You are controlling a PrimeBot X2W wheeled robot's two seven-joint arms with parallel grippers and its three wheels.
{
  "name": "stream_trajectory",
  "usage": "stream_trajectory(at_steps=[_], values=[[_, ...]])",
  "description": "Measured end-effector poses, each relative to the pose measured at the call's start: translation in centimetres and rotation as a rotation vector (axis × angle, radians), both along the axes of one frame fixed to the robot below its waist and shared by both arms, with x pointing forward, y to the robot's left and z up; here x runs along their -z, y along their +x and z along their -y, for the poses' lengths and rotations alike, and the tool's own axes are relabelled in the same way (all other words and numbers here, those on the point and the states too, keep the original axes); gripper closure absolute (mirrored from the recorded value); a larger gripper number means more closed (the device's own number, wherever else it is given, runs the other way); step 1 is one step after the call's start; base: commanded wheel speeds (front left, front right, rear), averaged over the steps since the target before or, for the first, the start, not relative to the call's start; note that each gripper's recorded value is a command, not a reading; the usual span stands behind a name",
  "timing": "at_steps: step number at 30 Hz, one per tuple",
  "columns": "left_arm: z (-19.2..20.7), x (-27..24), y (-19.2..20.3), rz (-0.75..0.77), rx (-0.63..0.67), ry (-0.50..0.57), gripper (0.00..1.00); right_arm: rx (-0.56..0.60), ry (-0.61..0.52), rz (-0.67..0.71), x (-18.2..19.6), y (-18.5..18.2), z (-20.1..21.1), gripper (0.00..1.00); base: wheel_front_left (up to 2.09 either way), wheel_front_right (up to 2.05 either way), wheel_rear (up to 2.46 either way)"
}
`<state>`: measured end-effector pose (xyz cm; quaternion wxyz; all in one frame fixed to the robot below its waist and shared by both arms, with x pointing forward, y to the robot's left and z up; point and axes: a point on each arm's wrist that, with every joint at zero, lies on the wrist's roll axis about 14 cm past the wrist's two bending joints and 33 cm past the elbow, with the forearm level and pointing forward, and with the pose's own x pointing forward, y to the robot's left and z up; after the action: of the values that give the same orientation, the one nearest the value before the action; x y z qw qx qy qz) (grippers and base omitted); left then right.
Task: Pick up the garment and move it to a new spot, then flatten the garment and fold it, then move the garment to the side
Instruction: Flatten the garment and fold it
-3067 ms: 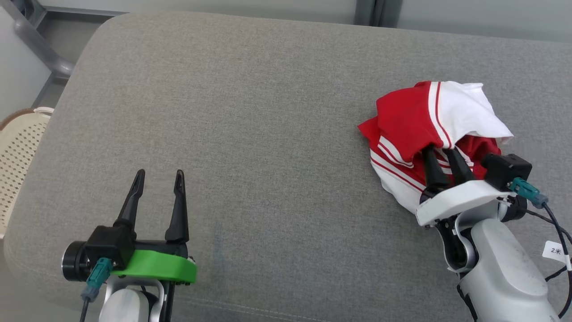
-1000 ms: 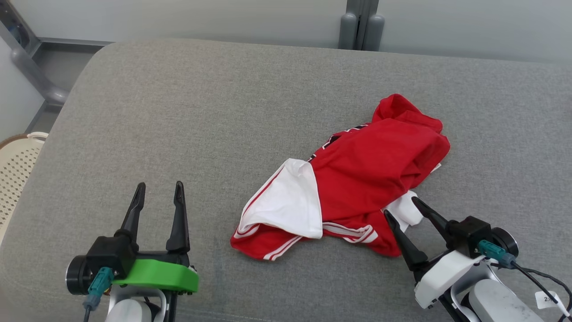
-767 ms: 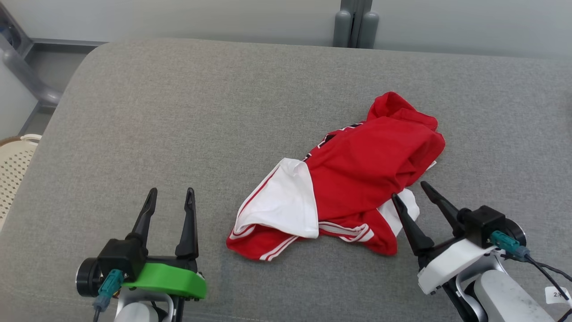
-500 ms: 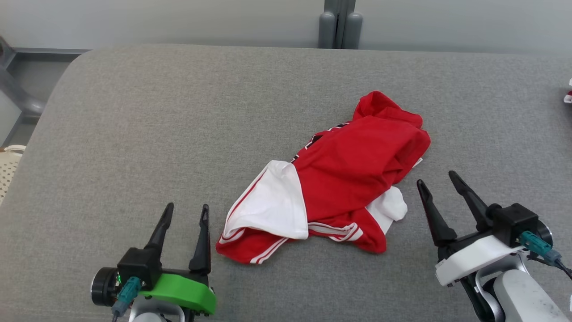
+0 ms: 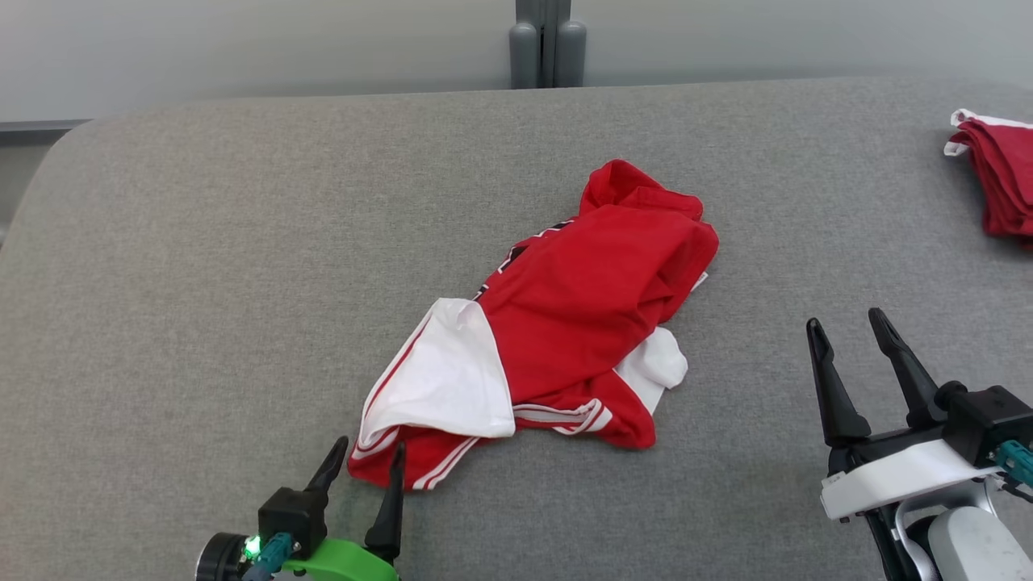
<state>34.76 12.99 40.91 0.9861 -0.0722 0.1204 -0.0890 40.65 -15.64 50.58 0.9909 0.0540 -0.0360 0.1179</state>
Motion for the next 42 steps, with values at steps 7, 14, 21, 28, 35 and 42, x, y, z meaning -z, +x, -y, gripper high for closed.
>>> stream_trajectory(at_steps=[7,14,21,28,35,42], values=[[0.2,2.4,0.6,-0.082,0.017,0.014,0.96,0.031,0.005,-0.012,0.4,-0.5,0.9,0.00,0.00,0.00,0.00],[0.2,0.5,5.2,-0.010,0.058,0.051,1.00,0.084,-0.002,-0.023,0.7,-0.5,2.7,0.00,0.00,0.00,0.00],[-2.0,-4.8,11.6,0.157,0.067,0.147,1.00,0.132,-0.010,-0.031,1.0,-0.7,4.4,0.00,0.00,0.00,0.00],[-4.7,-9.6,17.1,0.267,0.027,0.207,1.00,0.164,-0.019,-0.031,1.0,-0.4,5.7,0.00,0.00,0.00,0.00],[-5.0,-8.9,19.2,0.241,0.020,0.211,0.00,0.190,-0.022,-0.061,2.1,-0.4,6.4,0.00,0.00,0.00,0.00],[-5.4,-8.2,16.7,0.221,-0.021,0.143,0.00,0.180,-0.004,-0.048,1.6,-0.4,5.7,0.00,0.00,0.00,0.00]])
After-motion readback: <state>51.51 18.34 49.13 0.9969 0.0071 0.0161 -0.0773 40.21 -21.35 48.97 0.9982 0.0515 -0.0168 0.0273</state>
